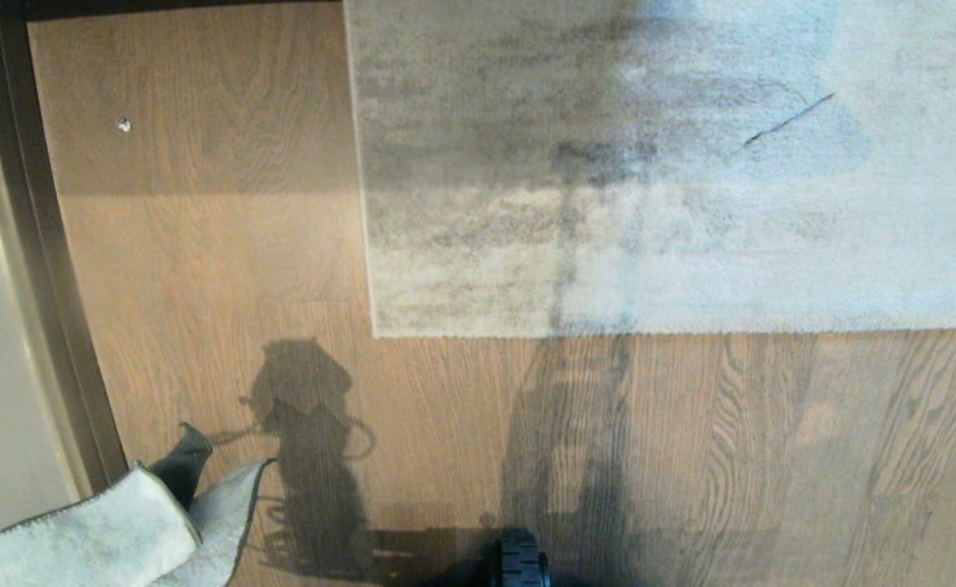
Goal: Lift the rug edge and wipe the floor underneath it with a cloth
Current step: Lift up the carpet
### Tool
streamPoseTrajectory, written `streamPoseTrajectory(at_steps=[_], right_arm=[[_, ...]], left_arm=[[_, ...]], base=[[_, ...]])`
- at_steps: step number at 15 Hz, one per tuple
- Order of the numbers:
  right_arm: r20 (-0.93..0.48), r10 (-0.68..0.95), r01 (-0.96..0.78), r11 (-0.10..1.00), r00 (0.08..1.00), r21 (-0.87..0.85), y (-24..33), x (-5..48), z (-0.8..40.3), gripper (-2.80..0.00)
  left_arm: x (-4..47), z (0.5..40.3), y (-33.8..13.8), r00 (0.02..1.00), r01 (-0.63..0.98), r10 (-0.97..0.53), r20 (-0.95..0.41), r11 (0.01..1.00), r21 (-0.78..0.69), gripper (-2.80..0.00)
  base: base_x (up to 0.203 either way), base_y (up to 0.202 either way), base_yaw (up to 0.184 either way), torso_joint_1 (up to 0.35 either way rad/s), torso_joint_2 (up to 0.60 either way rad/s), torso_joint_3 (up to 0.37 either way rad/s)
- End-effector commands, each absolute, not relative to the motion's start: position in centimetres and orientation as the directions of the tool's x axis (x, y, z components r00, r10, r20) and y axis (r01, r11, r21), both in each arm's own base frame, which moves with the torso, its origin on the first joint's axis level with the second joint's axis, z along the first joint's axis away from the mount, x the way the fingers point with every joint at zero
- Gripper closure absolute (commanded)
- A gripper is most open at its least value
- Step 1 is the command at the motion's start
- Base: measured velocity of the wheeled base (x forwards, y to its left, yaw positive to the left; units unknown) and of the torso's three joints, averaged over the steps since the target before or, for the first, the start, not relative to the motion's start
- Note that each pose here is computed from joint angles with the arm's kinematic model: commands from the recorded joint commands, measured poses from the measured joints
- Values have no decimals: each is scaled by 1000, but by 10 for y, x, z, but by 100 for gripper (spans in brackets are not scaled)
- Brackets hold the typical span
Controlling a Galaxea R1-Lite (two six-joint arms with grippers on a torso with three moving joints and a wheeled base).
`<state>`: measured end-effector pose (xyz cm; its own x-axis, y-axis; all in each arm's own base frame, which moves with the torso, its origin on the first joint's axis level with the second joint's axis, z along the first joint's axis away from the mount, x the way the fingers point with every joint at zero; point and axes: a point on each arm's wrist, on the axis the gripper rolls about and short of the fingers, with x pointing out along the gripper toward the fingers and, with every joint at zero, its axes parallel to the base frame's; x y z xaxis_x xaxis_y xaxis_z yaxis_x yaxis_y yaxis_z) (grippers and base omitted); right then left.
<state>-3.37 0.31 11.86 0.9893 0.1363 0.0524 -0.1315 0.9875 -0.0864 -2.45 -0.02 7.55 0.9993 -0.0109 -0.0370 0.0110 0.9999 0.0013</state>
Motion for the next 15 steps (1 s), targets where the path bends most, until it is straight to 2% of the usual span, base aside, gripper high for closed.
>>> streamPoseTrajectory(at_steps=[1,7,10,15], right_arm=[[16,203,-199,973,979,-116,4,-28,144,0],[-170,493,-511,856,853,-81,11,13,167,0],[-269,642,-656,753,718,43,15,38,162,0],[-428,725,-722,660,540,208,20,92,136,0]], left_arm=[[-25,75,0,999,11,-11,-37,1000,1,0],[-25,75,0,999,11,-11,-37,1000,1,0],[-25,75,0,999,11,-11,-37,1000,1,0],[-25,75,0,999,11,-11,-37,1000,1,0]], base=[[0,0,0,0,0,0],[0,0,0,0,0,0],[0,0,0,0,0,0],[0,0,0,0,0,0]])
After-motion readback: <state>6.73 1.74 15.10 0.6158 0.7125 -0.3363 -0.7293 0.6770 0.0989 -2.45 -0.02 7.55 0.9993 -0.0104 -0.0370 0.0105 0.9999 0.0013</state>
